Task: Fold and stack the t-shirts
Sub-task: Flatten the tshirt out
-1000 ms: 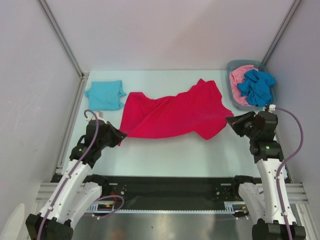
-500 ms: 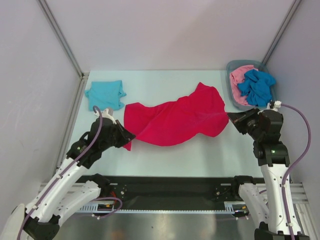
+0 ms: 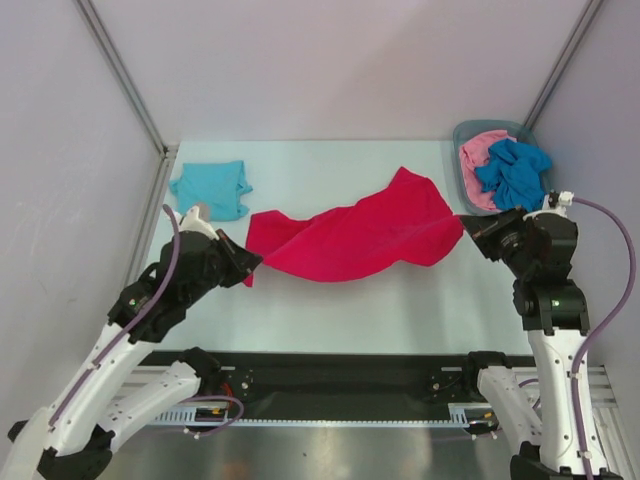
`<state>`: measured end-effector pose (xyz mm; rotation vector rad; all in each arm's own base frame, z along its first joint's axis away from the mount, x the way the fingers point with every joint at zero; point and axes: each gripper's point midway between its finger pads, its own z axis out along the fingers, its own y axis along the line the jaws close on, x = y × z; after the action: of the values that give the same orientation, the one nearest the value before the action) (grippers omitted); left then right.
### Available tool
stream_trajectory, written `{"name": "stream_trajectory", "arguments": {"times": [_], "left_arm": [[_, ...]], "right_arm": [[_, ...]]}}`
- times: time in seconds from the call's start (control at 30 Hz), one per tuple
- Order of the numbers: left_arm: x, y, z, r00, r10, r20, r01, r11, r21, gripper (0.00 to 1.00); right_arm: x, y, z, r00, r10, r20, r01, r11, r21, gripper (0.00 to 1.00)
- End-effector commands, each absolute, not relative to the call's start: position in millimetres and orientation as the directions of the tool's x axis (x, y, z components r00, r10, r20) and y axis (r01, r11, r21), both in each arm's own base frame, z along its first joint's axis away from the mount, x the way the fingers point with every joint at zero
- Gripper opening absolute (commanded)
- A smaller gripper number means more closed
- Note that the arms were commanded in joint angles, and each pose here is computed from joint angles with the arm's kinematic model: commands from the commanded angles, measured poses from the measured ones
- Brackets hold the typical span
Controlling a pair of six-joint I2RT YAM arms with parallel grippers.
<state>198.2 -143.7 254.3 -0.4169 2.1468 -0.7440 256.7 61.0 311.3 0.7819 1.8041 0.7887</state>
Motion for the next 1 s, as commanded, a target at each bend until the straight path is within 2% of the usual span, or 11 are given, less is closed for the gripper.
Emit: {"name": "stream_trajectory", "arguments": {"times": [0.0, 0.3, 0.43, 0.53, 0.7, 0.87, 0.97], "left_arm": [[190.3, -139.9, 302.5, -0.545, -0.531, -0.649, 0.03, 0.761, -0.648, 0.0], [169.7, -130.7, 324.5, -0.499, -0.542, -0.676, 0.087, 0.745, -0.662, 0.0], [177.7, -120.0, 340.2, -0.435, -0.53, -0.728, 0.084, 0.781, -0.618, 0.0], [191.4, -118.9, 369.5, -0.371, -0.503, -0.781, 0.102, 0.813, -0.573, 0.0], [209.7, -116.0, 469.1, -0.179, -0.502, -0.846, 0.19, 0.826, -0.531, 0.0], [216.8, -115.9, 532.9, -0.058, -0.503, -0.862, 0.242, 0.831, -0.501, 0.0], [221.7, -111.8, 558.4, 0.031, -0.511, -0.859, 0.253, 0.836, -0.488, 0.0]], "right_arm": [[250.4, 57.2, 361.9, -0.225, 0.77, -0.596, 0.052, 0.621, 0.782, 0.0], [219.1, 52.9, 400.9, -0.154, 0.717, -0.68, -0.007, 0.687, 0.727, 0.0], [215.7, 50.7, 435.2, -0.086, 0.696, -0.713, -0.07, 0.709, 0.701, 0.0], [221.7, 51.2, 460.0, -0.046, 0.686, -0.726, -0.115, 0.719, 0.686, 0.0], [231.7, 49.7, 502.4, 0.03, 0.665, -0.746, -0.171, 0.739, 0.652, 0.0], [218.6, 47.5, 560.4, 0.133, 0.641, -0.756, -0.246, 0.76, 0.602, 0.0], [225.9, 47.6, 573.7, 0.157, 0.635, -0.757, -0.26, 0.766, 0.588, 0.0]]}}
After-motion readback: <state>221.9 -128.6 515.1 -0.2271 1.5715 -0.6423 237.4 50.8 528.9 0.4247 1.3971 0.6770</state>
